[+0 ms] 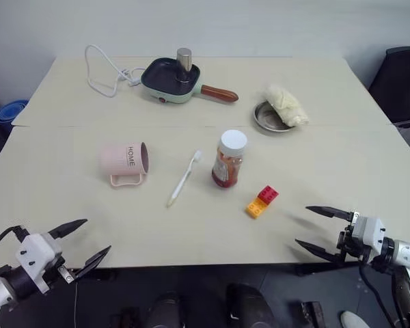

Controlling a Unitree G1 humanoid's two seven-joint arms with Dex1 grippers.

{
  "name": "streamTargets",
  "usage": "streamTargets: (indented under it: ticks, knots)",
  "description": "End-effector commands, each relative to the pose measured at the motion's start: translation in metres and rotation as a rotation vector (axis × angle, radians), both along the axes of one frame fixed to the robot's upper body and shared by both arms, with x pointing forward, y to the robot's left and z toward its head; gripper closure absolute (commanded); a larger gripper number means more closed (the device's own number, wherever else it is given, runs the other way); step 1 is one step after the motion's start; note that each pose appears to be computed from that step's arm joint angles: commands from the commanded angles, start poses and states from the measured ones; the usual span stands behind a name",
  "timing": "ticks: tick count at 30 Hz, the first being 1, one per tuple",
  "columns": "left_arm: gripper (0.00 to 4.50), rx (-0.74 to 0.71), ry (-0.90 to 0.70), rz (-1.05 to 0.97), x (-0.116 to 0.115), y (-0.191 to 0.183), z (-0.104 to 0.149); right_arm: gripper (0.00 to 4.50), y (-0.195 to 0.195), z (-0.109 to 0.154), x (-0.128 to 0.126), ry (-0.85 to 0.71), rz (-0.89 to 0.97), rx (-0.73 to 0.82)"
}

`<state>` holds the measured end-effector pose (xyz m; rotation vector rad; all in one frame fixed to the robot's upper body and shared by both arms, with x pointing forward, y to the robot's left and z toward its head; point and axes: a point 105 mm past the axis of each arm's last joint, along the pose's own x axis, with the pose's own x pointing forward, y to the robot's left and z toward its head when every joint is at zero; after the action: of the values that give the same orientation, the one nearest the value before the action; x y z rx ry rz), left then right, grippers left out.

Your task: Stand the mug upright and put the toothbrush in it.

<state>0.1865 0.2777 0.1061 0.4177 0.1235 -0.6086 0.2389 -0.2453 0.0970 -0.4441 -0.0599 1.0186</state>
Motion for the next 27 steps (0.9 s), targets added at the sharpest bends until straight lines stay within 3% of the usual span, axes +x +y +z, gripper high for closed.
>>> streamTargets:
  ticks: [1, 17, 24, 27]
  knots:
    - [0.03, -0.01, -0.018, -0.024, -0.002, -0.004, 0.006, 0.0, -0.002, 0.004, 0.001, -0.033, 0.007, 0.015]
    - [0.03, -0.052, -0.019, -0.038, 0.002, -0.01, 0.01, 0.0, 0.005, 0.002, 0.005, -0.057, 0.021, 0.054]
    - [0.03, -0.08, -0.004, -0.089, 0.007, -0.021, 0.015, 0.0, 0.012, 0.012, 0.012, -0.083, 0.035, 0.064]
    - [0.03, -0.12, -0.001, -0.161, 0.009, -0.036, 0.026, 0.0, 0.025, 0.025, 0.024, -0.053, 0.025, 0.144]
